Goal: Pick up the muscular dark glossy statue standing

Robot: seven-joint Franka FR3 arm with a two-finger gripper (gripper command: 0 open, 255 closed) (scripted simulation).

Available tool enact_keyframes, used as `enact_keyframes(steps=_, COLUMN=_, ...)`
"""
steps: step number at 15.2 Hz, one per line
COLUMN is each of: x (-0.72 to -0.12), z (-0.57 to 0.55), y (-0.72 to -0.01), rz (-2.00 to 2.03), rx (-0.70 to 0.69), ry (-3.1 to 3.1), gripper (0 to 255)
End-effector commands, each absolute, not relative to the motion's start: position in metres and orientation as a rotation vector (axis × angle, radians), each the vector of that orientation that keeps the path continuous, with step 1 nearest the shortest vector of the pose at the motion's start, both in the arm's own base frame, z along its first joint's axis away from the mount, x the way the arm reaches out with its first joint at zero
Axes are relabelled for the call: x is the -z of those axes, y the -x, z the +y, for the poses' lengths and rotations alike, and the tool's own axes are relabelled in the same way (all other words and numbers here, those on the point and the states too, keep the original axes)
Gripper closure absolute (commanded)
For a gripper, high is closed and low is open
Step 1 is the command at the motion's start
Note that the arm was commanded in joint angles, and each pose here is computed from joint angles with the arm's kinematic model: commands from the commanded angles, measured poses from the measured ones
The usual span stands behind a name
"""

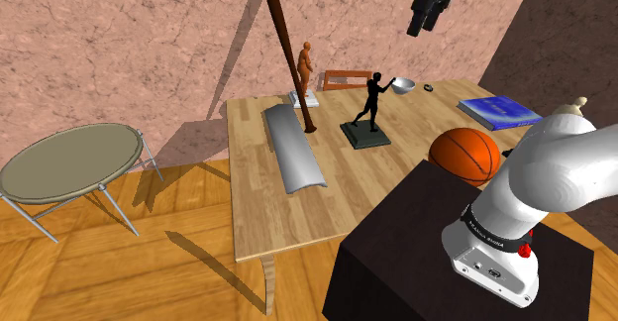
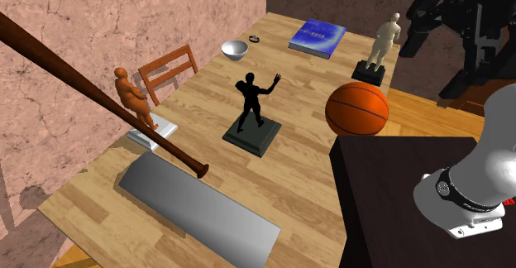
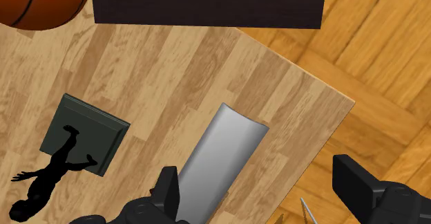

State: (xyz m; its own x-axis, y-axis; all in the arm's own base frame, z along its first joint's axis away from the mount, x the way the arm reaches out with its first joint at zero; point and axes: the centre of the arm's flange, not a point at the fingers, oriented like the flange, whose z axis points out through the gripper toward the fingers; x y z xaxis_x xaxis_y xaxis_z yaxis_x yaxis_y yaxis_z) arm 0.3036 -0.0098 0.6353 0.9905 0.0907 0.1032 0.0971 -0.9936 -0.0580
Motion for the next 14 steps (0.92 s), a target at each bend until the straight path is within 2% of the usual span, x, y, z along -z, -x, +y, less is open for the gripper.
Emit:
enact_keyframes(steps=1, x=-0.635, z=-0.010, y=-0.304, rz=-0.145, rx=0.155, ry=3.071, gripper=0)
enact_keyframes(steps=14, x=-0.534, z=-0.103, y=-0.402, rz=0.124, rx=0.114, ry=3.107, gripper=0)
